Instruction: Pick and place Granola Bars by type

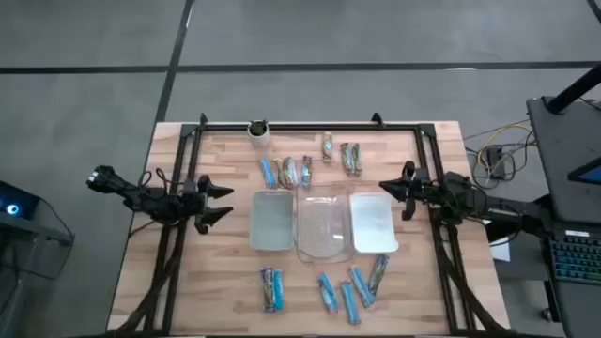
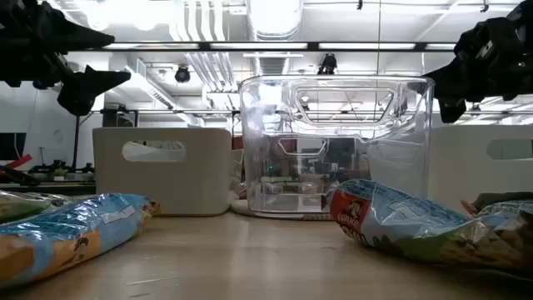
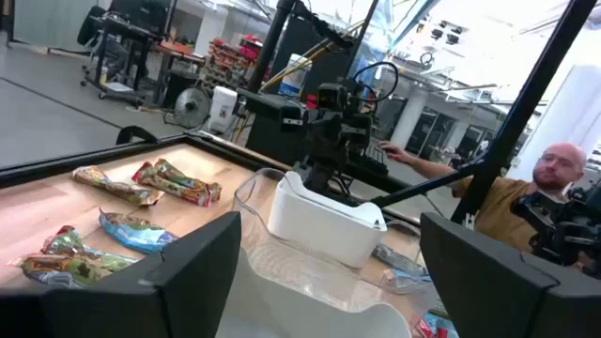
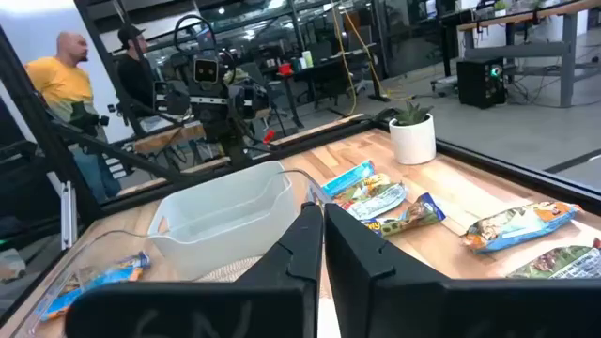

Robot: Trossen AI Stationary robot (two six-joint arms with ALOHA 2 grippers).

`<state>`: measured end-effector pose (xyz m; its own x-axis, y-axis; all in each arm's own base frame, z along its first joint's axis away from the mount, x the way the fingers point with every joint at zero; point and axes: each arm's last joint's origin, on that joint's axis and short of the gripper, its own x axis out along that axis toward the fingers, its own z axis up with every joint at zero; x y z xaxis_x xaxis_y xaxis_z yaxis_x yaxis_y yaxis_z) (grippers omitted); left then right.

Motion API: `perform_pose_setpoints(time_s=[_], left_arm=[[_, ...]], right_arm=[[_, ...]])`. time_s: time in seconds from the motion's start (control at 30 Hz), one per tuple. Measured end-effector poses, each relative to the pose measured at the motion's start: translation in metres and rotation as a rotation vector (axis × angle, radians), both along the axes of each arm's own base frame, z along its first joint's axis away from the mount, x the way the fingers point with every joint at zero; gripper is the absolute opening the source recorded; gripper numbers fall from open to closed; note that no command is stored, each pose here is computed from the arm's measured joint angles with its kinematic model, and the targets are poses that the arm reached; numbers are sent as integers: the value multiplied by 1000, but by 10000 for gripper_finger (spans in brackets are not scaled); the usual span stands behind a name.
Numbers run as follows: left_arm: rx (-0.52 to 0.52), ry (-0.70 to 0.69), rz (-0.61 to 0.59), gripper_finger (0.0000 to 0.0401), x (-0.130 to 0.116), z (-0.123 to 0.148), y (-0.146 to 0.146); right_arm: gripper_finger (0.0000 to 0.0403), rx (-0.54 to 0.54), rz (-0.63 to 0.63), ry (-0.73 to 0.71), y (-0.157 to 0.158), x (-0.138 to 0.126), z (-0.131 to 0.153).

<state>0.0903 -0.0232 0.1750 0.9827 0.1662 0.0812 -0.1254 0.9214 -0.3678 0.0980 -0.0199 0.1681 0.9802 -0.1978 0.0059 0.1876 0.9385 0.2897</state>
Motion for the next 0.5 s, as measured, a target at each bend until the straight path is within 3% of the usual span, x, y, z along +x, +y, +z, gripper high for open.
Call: perform_pose_setpoints(time_s=[0.27,0.5], left_arm=[[-6,-13,4,307,0,1,0],[-111,-86,-3,307,-1,7,1]], right_arm=[[8,3,0,-1,0,0,0],[8,3,0,4,0,0,0]])
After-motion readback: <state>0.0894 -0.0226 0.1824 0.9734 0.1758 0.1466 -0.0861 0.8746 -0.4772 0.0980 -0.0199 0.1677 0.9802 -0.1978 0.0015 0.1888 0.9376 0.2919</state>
